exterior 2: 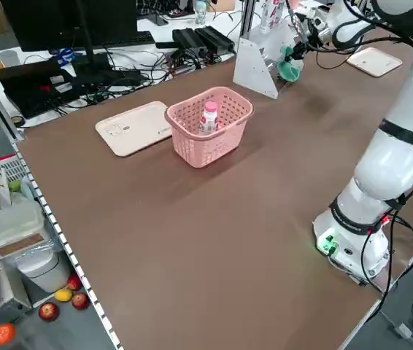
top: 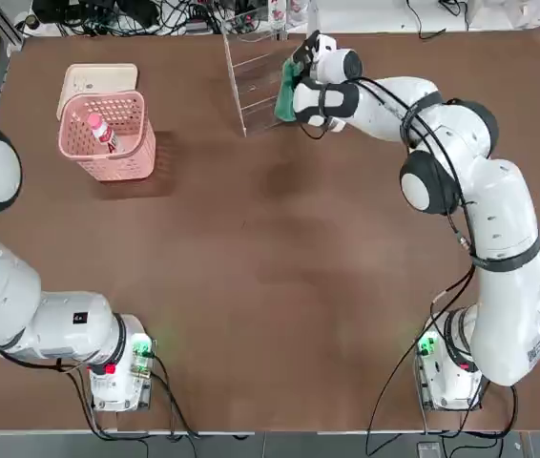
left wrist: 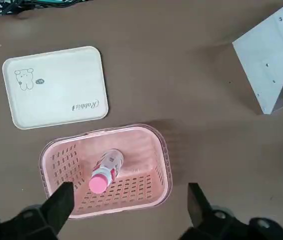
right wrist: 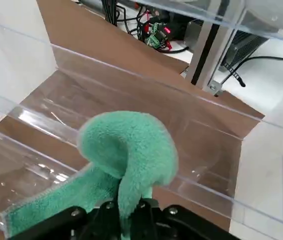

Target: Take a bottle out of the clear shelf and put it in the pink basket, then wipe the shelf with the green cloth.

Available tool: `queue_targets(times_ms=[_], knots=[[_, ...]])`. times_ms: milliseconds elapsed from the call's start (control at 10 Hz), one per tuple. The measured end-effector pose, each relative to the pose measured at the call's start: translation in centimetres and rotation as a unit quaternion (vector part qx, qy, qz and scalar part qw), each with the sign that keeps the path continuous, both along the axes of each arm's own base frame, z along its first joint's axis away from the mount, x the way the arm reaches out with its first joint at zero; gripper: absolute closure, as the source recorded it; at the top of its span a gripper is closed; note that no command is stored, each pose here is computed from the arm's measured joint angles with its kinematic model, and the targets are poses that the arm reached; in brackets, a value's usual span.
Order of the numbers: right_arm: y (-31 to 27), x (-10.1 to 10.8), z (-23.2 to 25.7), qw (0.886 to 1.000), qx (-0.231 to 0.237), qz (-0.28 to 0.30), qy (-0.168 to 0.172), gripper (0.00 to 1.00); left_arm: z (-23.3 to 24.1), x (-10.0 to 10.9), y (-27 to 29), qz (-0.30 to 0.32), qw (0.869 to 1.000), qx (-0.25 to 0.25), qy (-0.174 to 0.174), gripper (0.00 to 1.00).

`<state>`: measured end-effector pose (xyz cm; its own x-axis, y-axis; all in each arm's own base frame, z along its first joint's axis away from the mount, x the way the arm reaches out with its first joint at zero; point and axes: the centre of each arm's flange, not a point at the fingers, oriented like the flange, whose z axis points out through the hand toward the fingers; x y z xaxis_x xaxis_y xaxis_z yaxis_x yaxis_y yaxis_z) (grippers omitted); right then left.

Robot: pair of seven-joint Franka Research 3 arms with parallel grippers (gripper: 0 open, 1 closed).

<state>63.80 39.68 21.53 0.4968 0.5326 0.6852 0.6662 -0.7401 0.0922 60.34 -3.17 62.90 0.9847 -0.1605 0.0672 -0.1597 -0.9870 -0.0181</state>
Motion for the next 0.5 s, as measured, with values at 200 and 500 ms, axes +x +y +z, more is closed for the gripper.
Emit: queue_targets(times_ms=[200, 500], knots=[[2.8, -2.1, -0.2, 0.999, 0.028, -0.008, 0.021, 0.94, 0.0, 0.0, -0.1, -0.001, 1.000, 0.000, 0.000, 0.00], [7.2, -5.0, 0.7, 0.996, 0.074, -0.024, 0.042, 0.94, -0.2, -0.2, -0.1, -0.001, 1.000, 0.000, 0.008, 0.00]])
